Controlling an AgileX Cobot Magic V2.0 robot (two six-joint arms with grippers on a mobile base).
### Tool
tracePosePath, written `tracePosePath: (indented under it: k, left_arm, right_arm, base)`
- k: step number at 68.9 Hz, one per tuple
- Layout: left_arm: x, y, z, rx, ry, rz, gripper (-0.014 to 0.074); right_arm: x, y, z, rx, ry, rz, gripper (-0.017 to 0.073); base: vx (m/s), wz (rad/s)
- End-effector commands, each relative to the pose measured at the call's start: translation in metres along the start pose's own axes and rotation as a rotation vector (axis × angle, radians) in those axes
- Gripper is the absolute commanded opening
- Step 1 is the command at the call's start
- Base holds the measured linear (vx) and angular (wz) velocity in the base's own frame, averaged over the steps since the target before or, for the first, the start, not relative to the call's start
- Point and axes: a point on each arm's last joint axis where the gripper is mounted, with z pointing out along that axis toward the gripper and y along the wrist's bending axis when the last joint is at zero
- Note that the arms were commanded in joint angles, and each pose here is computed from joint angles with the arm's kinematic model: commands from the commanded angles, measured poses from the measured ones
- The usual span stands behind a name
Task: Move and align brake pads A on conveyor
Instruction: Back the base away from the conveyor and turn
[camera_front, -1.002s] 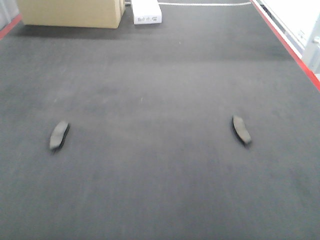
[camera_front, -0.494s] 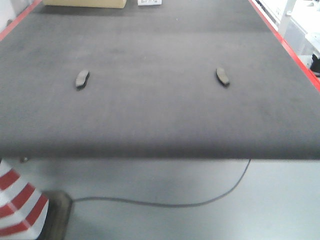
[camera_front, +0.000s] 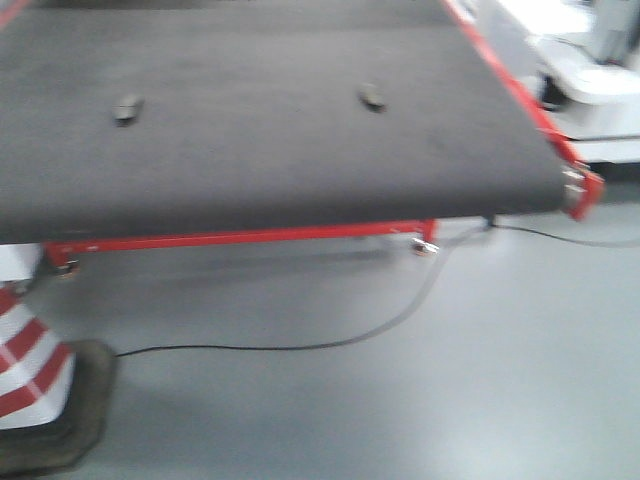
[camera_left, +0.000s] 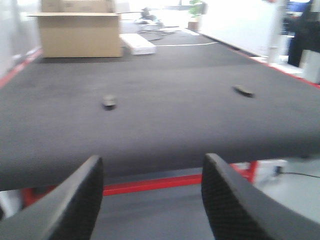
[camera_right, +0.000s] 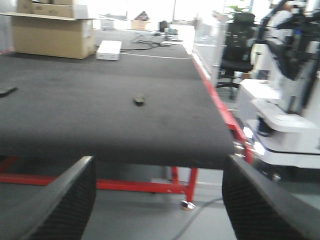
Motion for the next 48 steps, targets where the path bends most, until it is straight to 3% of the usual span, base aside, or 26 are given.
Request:
tracePosePath:
  k: [1,48]
  left_arm:
    - [-0.0152,-0.0010,-0.0004,0.008,-0.090,-0.006,0.0412]
    - [-0.0152,-0.0010,-0.0004,0.008,-0.090,-0.006,0.0412]
  right_arm:
    - [-0.0149,-0.0023,-0.0008,0.019,-0.084,-0.015,0.0514]
    - [-0.0149,-0.0023,-0.0008,0.019,-0.084,-0.015,0.0514]
  base:
    - [-0.32,-0.62]
    - [-0.26,-0.89]
